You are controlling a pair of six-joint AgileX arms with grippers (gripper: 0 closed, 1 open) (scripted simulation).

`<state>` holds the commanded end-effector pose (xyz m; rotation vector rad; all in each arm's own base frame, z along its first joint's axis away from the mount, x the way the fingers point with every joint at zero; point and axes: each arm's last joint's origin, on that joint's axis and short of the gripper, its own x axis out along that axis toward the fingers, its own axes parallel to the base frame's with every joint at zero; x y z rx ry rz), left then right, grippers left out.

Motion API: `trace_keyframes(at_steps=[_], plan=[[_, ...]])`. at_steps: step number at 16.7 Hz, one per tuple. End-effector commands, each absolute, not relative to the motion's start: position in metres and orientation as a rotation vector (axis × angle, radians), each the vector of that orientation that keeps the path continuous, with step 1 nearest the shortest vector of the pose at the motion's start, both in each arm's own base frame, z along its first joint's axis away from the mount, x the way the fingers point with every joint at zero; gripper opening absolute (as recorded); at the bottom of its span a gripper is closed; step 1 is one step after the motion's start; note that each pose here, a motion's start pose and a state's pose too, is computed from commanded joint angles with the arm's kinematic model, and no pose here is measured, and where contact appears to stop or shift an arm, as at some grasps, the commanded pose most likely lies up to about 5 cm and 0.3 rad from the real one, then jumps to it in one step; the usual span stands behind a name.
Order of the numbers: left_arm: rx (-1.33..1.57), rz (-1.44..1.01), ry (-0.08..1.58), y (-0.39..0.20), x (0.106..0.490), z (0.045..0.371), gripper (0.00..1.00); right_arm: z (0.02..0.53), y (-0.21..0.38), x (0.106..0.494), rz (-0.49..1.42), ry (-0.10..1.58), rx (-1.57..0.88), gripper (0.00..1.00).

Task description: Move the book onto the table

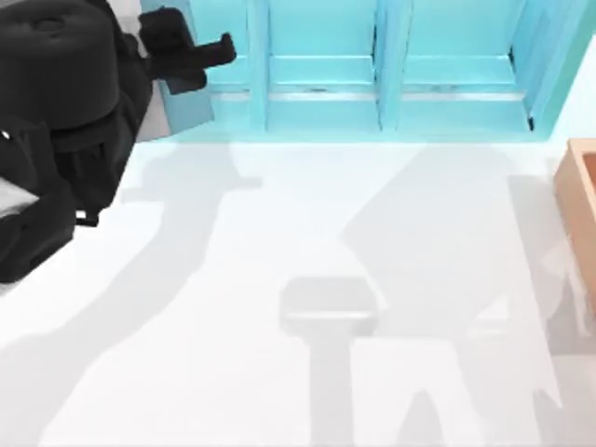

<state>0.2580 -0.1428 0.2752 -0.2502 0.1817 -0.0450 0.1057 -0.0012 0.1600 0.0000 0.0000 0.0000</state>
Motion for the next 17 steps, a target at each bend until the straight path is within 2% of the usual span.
trace_keyframes(at_steps=[4,10,17], plan=[[-0.48,0.01,0.292,-0.181,0.262,0.261,0.0,0.16,-0.001,0.106,0.0,0.0,0.0,1.0],[-0.82,0.19,0.413,-0.256,0.25,0.222,0.0,0.16,-0.001,0.106,0.0,0.0,0.0,1.0],[-1.163,0.363,0.331,-0.343,0.2,0.171,0.0,0.16,-0.001,0.106,0.0,0.0,0.0,1.0]])
